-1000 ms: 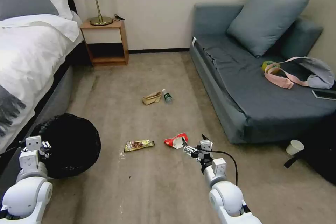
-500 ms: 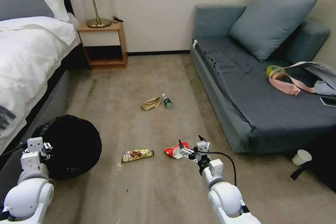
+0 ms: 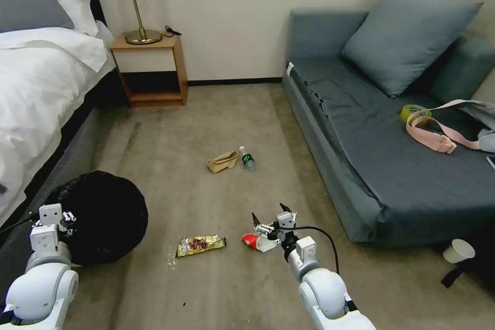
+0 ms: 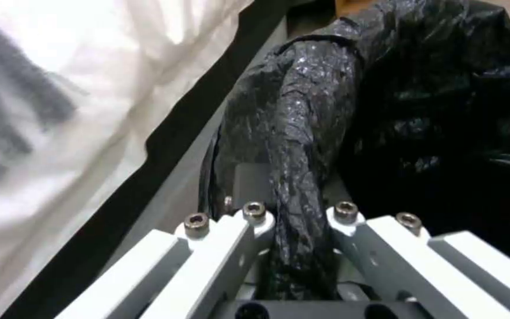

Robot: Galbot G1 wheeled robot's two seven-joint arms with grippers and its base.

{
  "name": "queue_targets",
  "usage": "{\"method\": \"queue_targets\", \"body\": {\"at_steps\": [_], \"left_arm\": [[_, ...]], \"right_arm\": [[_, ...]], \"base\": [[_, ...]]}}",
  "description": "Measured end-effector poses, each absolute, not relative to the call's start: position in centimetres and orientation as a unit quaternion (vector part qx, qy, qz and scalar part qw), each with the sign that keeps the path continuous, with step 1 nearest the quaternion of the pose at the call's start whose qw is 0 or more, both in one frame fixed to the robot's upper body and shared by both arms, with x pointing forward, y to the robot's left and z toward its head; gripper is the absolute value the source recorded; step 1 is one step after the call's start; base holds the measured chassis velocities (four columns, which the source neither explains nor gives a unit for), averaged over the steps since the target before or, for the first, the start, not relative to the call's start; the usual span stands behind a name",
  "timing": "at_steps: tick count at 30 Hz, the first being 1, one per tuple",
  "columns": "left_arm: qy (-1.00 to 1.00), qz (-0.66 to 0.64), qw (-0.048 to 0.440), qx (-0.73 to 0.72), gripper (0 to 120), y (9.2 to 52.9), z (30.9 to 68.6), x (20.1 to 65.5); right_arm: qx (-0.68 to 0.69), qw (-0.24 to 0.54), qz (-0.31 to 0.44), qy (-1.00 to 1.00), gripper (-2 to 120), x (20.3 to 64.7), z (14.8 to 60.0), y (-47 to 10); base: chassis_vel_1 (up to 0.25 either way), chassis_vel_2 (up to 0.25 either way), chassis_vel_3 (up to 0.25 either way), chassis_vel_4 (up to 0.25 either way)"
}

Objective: Pick up the trash bin, then pick up the garbage on the floor and place it into the trash bin.

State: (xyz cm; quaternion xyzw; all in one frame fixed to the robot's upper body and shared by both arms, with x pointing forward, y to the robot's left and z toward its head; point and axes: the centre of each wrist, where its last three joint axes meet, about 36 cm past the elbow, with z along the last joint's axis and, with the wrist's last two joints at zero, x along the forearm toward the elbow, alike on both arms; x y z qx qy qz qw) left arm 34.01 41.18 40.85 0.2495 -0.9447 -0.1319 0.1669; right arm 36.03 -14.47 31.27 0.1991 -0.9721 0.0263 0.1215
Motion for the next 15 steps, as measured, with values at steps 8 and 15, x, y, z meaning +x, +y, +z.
{"method": "queue_targets", "body": {"at_steps": [8, 15], "left_arm": [[-0.944, -0.130, 0.165, 0.252, 4, 41.5, 40.9, 34.1], [-0.943, -0.129, 0.167, 0.256, 4, 41.4, 40.7, 34.1]], "right_arm": [[0.225, 0.123, 0.035, -0.966, 100, 36.5, 30.6, -13.4], [0.283, 0.126, 0.059, -0.949, 100, 36.9, 29.2, -11.0]], "base": [[-0.127, 0.125, 0.127, -0.126], [-0.109, 0.122, 0.099, -0.113]]}}
